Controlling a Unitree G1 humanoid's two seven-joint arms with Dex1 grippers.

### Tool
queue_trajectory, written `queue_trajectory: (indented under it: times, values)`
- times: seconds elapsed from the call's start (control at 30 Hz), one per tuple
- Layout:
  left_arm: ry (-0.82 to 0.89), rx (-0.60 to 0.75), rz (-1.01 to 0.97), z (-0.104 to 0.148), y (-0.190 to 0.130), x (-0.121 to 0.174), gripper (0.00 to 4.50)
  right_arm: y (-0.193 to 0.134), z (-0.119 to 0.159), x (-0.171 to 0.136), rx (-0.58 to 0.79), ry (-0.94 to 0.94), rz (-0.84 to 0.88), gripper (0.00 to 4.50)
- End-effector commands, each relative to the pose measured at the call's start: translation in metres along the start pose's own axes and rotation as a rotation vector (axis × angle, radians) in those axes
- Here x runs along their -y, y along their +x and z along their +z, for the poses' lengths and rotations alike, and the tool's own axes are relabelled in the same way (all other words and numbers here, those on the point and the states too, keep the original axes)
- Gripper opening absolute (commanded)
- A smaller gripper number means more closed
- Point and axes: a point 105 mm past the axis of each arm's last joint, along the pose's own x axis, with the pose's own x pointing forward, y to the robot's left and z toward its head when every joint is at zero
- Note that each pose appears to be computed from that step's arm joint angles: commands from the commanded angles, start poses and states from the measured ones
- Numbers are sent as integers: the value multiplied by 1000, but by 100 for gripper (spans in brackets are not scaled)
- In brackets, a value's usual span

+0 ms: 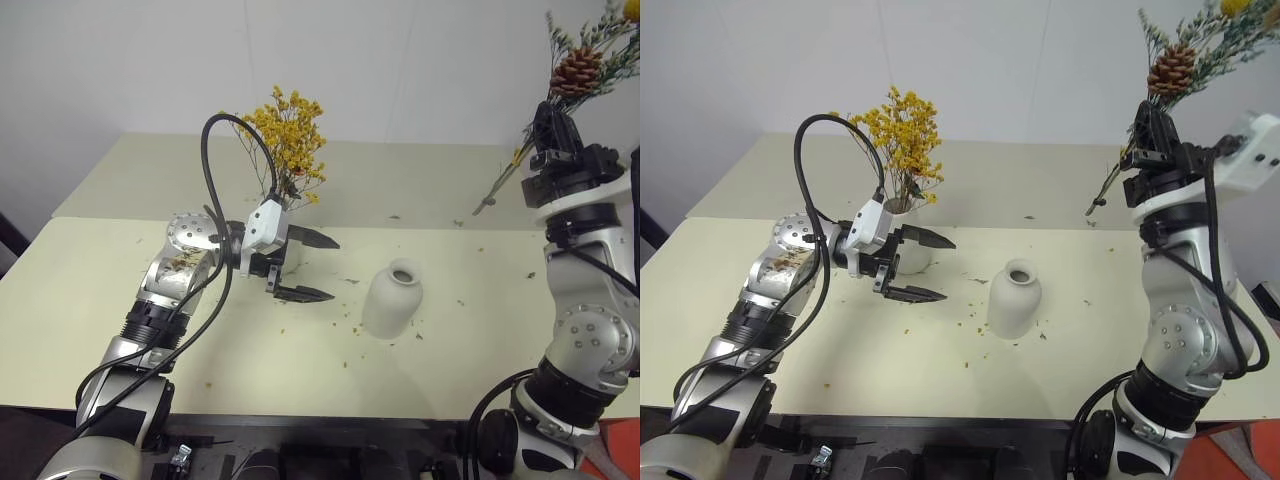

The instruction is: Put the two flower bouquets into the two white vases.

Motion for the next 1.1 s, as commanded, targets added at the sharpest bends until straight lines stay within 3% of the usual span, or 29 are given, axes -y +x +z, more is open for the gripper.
queue_trajectory:
  times: [0.03,0.23,1.1]
  values:
    - [33,29,50,12,-5,-5,450,-11,13,-25,77,20,103,4]
    - [19,33,58,9,-3,-6,450,-25,-7,-43,31,-9,154,4]
    - [21,-12,51,3,-6,-4,450,-39,-52,-74,-95,90,239,4]
